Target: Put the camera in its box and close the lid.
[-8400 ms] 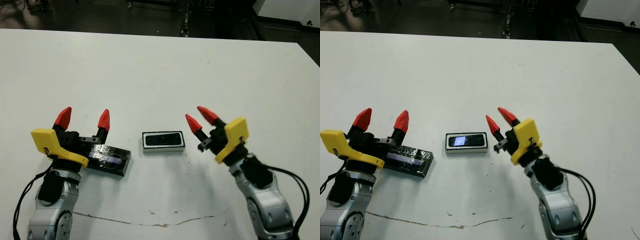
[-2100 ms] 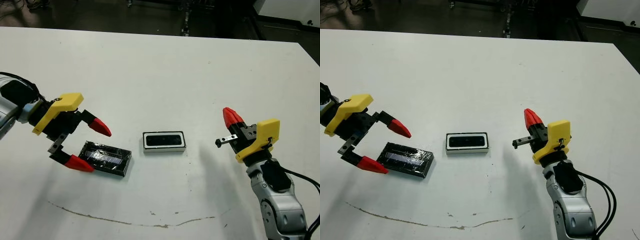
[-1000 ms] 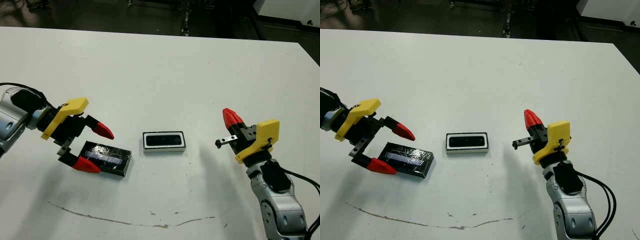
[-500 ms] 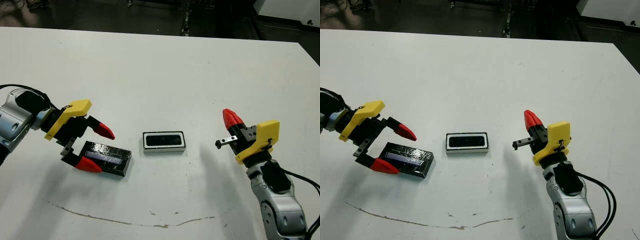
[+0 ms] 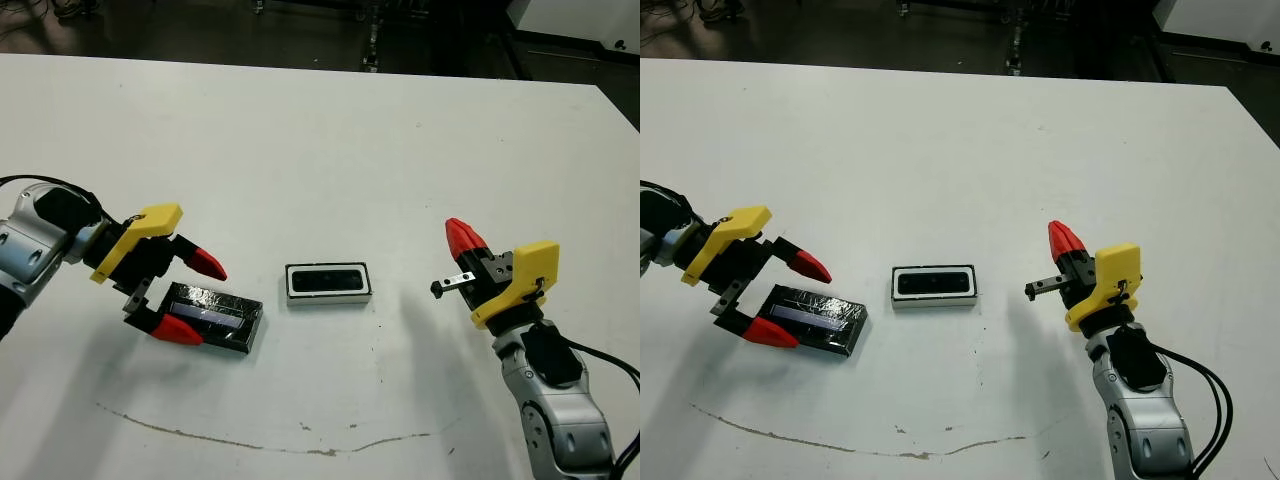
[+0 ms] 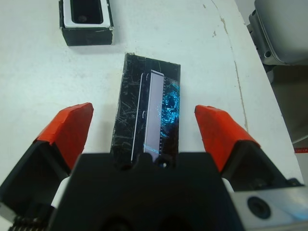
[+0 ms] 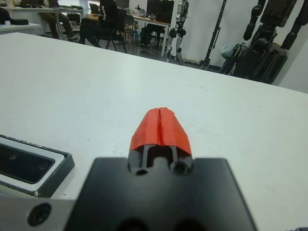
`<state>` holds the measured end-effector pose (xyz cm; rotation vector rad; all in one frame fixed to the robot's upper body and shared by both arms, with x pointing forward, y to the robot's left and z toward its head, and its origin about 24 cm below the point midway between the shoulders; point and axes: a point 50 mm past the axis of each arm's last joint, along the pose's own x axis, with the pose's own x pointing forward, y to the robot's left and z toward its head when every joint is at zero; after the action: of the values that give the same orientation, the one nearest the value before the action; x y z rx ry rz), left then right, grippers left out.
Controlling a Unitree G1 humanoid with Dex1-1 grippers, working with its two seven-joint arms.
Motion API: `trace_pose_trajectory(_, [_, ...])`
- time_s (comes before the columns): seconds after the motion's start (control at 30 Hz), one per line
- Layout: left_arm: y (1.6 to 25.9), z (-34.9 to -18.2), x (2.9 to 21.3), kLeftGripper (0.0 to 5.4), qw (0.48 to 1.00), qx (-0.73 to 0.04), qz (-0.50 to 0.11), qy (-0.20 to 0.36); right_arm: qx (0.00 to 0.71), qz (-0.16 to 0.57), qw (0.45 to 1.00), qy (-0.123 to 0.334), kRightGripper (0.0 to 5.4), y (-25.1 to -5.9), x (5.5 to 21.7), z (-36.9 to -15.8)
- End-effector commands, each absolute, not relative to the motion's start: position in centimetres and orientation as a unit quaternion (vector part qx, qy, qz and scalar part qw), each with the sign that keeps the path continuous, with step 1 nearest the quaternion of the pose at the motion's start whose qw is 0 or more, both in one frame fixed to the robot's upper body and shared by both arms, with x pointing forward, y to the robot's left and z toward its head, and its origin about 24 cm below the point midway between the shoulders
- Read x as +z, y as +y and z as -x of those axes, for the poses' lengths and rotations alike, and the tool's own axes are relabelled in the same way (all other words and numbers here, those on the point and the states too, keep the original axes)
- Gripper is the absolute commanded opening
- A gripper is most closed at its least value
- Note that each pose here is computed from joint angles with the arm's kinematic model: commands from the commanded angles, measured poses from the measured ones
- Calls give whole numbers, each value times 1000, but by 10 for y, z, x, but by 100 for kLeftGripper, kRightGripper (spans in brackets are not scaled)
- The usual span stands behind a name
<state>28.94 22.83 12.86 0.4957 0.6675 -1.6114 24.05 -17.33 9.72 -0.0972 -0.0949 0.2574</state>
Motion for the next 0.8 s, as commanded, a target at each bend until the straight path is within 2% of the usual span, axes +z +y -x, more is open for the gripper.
trace_pose_trajectory(0.03, [231, -287, 123, 540, 619, -695, -204, 303, 124, 47, 990, -41, 1, -176, 95, -239])
trace_pose_trajectory(0.37, [231, -286, 120, 540, 619, -697, -203, 301, 125, 52, 990, -43, 1, -175, 95, -239])
trace_pose_trajectory(0.43, [232, -286, 119, 540, 628, -689, -197, 305, 126, 51, 990, -44, 1, -175, 95, -239])
trace_pose_trajectory(0.67, [231, -282, 118, 540, 680, -622, -263, 286, 126, 51, 990, -43, 1, -176, 95, -240])
trace_pose_trajectory(0.8, [229, -280, 115, 501, 699, -595, -267, 295, 124, 51, 990, -45, 0, -176, 96, -240])
